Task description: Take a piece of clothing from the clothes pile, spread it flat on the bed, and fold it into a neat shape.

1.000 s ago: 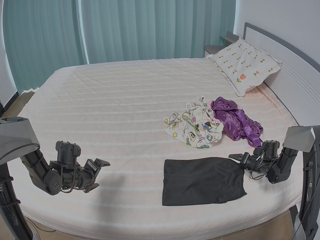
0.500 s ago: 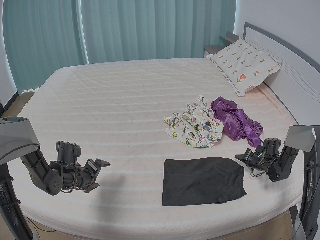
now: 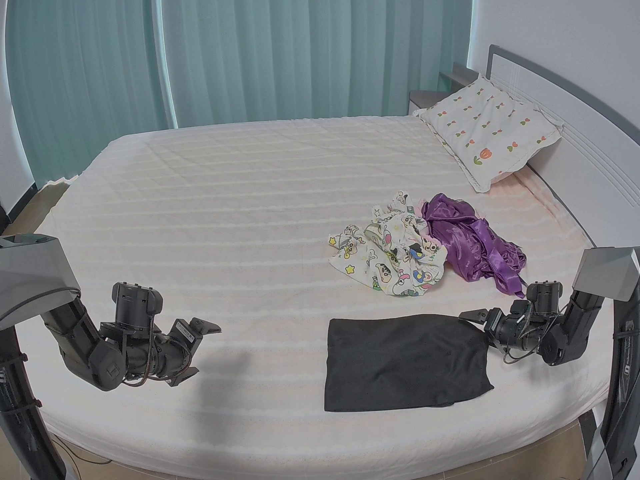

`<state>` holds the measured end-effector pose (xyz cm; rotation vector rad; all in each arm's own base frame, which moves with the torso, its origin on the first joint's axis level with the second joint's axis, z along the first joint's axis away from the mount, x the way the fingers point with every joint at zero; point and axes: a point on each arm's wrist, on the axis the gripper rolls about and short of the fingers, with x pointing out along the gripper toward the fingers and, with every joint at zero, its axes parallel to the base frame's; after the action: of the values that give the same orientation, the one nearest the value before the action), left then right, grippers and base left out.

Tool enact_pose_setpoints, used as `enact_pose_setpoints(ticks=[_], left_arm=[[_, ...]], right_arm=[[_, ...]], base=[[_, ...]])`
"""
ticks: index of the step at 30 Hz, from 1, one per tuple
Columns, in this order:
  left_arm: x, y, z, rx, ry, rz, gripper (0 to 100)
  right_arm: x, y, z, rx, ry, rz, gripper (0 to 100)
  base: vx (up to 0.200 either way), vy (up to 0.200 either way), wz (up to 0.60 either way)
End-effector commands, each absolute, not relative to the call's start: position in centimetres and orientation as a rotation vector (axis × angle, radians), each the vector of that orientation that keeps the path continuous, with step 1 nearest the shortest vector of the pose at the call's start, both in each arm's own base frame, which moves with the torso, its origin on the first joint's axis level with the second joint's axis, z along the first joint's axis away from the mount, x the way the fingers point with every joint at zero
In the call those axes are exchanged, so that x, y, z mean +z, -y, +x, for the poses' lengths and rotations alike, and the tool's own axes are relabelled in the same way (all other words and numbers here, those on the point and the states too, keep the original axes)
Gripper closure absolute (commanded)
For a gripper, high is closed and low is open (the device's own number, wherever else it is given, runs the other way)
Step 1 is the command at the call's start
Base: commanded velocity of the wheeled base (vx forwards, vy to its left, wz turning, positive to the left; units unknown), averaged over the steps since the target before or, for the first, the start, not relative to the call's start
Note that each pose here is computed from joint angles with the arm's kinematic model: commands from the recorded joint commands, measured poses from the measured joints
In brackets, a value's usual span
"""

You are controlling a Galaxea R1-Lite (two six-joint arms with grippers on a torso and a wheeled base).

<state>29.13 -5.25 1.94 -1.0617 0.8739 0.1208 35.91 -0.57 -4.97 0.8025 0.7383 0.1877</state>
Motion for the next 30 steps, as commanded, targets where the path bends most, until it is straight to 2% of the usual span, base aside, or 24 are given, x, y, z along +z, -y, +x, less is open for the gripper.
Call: enact_pose_setpoints(ticks=[1, 6, 7, 22, 30], left_arm=[[1.8, 5.3, 29.1, 0.123, -0.878, -1.059, 0], [1.8, 5.3, 29.1, 0.123, -0.878, -1.059, 0], [1.8, 5.3, 29.1, 0.123, -0.878, -1.059, 0], [1.8, 5.3, 29.1, 0.121, -0.879, -1.059, 0], [1.8, 5.3, 29.1, 0.122, -0.88, -1.058, 0]], right_arm=[[-4.2, -0.5, 36.1, 0.219, -0.731, 0.802, 0], [-3.8, -0.8, 36.1, 0.215, -0.731, 0.844, 0], [-3.8, -0.8, 36.1, 0.215, -0.731, 0.844, 100], [-3.9, 0.2, 36.8, 0.172, -0.696, 0.846, 100], [-5.2, 0.5, 36.9, 0.146, -0.697, 0.767, 100]], base=[[0.0, 0.0, 0.0], [0.0, 0.0, 0.0], [0.0, 0.0, 0.0], [0.0, 0.0, 0.0], [0.0, 0.0, 0.0]])
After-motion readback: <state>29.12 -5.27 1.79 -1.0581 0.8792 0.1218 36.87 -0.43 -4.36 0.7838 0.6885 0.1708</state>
